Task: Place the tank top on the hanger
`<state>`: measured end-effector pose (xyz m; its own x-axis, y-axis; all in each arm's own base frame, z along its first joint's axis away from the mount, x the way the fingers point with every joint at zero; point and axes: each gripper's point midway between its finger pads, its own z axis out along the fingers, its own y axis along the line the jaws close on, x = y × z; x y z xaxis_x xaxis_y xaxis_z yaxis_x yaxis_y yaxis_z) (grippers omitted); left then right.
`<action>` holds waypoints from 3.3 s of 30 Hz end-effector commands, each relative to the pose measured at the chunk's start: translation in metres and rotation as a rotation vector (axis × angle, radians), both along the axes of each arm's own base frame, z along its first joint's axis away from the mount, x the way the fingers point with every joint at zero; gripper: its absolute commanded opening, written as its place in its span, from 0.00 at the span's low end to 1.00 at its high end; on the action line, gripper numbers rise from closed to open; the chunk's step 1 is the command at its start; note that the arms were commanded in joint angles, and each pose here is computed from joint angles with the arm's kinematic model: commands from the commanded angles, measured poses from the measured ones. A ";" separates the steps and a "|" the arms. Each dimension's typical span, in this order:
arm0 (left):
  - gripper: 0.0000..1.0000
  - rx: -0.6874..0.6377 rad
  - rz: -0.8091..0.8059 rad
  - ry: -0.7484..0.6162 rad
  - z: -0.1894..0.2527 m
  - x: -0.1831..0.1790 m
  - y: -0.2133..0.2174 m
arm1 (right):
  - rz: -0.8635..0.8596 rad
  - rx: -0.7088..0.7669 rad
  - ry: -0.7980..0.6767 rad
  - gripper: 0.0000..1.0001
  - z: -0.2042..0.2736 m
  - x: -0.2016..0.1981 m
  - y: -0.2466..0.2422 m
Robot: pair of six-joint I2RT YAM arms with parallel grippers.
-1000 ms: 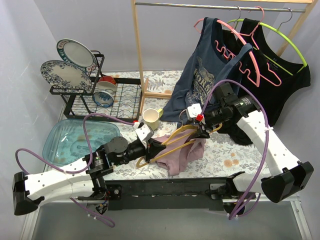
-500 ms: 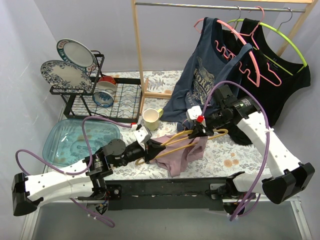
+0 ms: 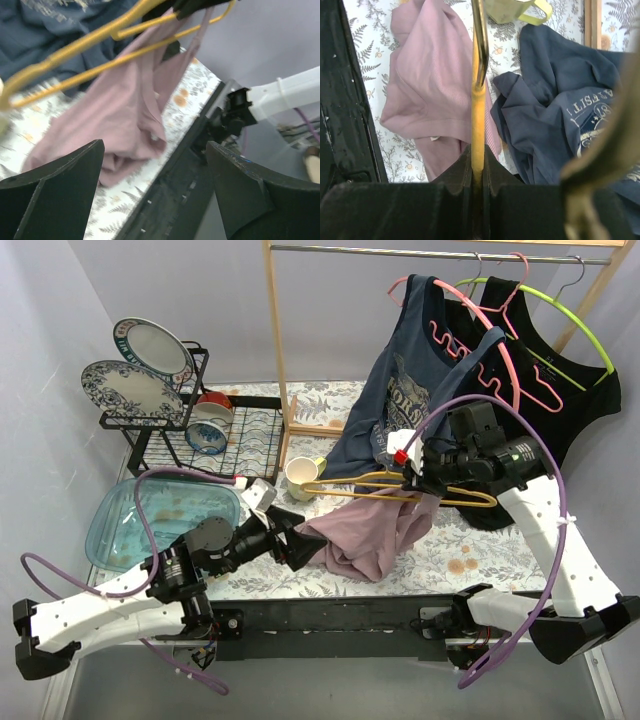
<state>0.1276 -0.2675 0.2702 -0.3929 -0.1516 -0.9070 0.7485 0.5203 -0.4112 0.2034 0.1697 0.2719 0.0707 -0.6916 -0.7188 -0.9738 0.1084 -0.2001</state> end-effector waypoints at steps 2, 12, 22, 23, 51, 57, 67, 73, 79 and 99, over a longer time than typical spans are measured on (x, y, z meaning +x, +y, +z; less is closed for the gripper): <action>0.83 0.023 -0.121 0.281 -0.042 -0.033 -0.022 | -0.118 0.044 -0.060 0.01 0.027 0.022 0.001; 0.78 0.079 0.009 0.397 -0.107 -0.044 -0.115 | -0.102 0.098 -0.003 0.01 0.028 0.018 0.012; 0.57 -0.007 0.073 0.454 -0.139 -0.033 -0.152 | -0.093 0.112 0.003 0.01 0.026 0.013 0.012; 0.57 -0.026 0.076 0.453 -0.136 -0.031 -0.155 | -0.092 0.115 0.004 0.01 0.027 0.012 0.013; 0.00 -0.158 0.137 0.500 -0.109 -0.009 -0.107 | -0.085 0.040 -0.063 0.01 0.021 0.002 -0.011; 0.00 -0.237 0.243 0.619 -0.137 0.015 0.001 | 0.012 0.107 -0.068 0.01 0.020 -0.019 -0.004; 0.00 -0.371 0.486 0.622 -0.133 0.060 0.070 | 0.169 0.215 -0.067 0.01 0.032 -0.044 0.012; 0.00 -0.354 0.544 0.529 -0.108 0.077 0.087 | 0.163 0.143 -0.076 0.01 0.016 -0.044 0.002; 0.00 -0.398 0.562 0.484 -0.086 0.077 0.099 | 0.116 0.084 -0.092 0.01 0.002 -0.035 -0.008; 0.00 -0.394 0.418 0.447 -0.050 0.056 0.088 | 0.106 0.038 -0.063 0.01 -0.029 -0.025 -0.013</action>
